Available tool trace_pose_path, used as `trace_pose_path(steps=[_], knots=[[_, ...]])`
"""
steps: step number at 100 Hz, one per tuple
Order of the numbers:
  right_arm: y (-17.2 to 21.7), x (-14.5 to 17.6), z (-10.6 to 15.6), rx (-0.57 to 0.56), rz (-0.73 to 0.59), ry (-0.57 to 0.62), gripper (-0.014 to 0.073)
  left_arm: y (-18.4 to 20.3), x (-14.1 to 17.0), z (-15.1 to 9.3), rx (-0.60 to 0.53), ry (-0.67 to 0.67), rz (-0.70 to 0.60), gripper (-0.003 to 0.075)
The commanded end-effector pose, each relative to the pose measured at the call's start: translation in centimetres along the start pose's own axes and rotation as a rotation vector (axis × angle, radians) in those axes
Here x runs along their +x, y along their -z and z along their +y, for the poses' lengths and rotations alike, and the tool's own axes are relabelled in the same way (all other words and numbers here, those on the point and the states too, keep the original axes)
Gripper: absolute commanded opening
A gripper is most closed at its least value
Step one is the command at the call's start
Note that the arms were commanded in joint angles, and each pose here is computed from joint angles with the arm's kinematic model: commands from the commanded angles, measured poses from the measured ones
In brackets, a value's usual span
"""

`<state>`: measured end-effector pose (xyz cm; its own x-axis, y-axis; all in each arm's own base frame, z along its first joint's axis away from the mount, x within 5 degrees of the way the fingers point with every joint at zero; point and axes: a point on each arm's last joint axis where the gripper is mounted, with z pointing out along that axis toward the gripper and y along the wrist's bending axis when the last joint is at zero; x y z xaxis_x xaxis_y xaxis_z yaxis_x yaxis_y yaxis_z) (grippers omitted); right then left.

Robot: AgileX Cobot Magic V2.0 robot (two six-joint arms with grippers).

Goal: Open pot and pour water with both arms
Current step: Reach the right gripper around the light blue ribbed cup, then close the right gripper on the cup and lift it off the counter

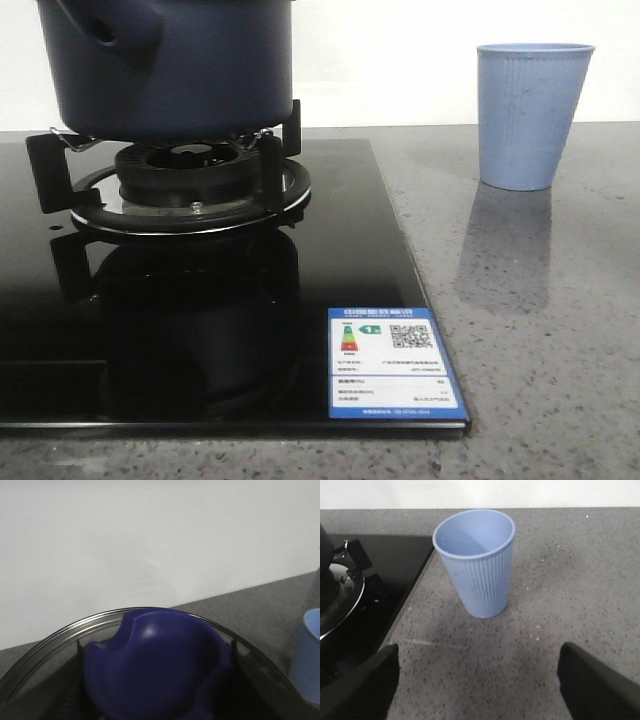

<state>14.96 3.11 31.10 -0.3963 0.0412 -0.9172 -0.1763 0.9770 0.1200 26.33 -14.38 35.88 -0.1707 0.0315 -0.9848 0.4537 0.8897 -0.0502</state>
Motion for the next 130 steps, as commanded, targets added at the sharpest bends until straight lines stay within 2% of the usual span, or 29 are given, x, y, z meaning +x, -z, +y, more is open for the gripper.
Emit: trace_pose_path(steps=[1, 22, 51, 61, 107, 130], knots=[[-0.5, -2.1, 0.0, 0.006, -0.134, 0.021, 0.056, 2.6, -4.0, 1.4, -0.08, 0.002, -0.207, 0.0347], [-3.2, -2.1, -0.1, 0.015, -0.167, 0.011, 0.056, 5.8, -5.8, 4.4, -0.184, 0.009, -0.264, 0.0347], [-6.8, 0.5, 0.6, -0.013, -0.263, 0.03, 0.056, 8.8, -6.7, 7.1, -0.302, -0.01, -0.29, 0.0347], [-8.6, 1.1, 0.8, -0.014, -0.247, 0.035, 0.056, 9.5, -7.0, 7.3, -0.319, -0.012, -0.308, 0.0347], [-15.0, 3.5, 0.2, 0.037, -0.416, 0.041, 0.0561, 9.9, -7.2, 7.3, -0.323, -0.023, -0.314, 0.0347], [-17.8, 3.3, 0.4, 0.036, -0.407, 0.026, 0.0561, 9.9, -7.2, 7.3, -0.323, -0.023, -0.314, 0.0347]])
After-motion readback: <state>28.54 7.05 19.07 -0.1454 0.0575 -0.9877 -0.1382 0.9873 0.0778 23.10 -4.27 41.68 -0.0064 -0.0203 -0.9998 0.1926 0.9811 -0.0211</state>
